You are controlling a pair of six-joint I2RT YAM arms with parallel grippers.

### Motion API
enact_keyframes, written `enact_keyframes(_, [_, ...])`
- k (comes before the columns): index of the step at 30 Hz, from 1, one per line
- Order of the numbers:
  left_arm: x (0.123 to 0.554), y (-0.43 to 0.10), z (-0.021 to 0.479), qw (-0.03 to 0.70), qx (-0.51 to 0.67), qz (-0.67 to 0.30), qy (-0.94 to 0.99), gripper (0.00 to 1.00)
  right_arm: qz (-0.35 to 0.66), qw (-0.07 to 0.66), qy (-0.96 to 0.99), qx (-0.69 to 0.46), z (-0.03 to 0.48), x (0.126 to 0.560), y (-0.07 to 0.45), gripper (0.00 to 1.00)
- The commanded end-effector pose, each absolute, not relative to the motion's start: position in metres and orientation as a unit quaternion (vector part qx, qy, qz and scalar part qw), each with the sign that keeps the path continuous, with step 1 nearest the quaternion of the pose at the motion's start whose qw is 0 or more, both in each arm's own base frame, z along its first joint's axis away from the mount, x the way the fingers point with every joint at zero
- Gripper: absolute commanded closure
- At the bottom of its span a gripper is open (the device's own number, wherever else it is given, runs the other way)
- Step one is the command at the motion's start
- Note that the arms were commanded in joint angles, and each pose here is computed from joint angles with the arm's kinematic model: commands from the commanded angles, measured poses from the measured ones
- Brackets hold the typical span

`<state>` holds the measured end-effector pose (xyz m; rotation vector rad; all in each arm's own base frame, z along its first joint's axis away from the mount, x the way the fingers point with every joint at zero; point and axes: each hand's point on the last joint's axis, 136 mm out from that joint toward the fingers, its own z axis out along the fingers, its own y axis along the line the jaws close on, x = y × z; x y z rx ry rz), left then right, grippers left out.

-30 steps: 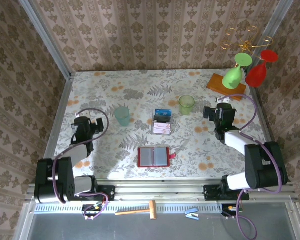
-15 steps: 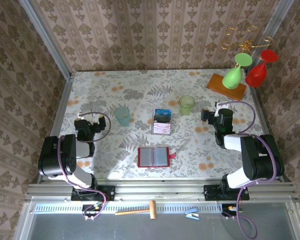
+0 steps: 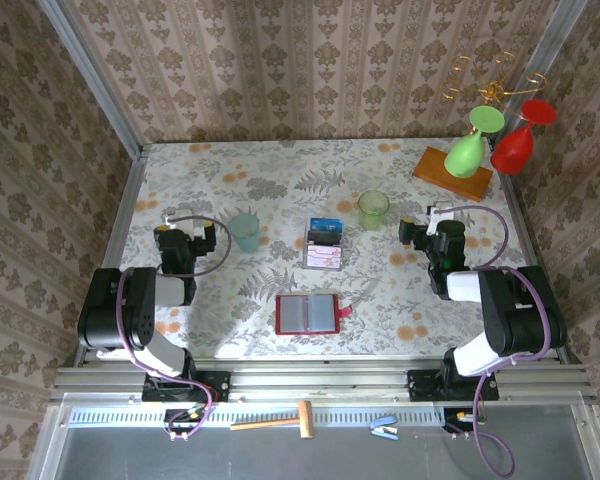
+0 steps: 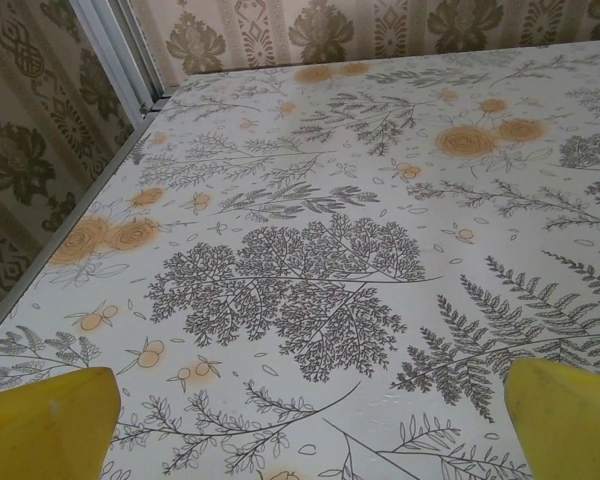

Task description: Take the credit cards out of the card holder

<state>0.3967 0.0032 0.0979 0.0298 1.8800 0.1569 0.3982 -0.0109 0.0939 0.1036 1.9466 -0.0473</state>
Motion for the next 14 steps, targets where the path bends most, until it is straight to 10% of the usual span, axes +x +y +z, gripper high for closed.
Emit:
enact_keyframes(1, [0.3947, -0.0022, 0.0997, 0.592, 0.035, 0.085, 0.801, 0.0, -0.017, 0.572, 0.819, 0.035, 0.0976, 0.3995, -0.0074, 0.0])
enact_keyframes(14, [0.3941, -0.0034, 0.1005, 0.594, 0.037, 0.085, 0.799, 0.0, -0.02, 0.576, 0.816, 0.039, 0.0979, 0.3966, -0.0093, 0.0])
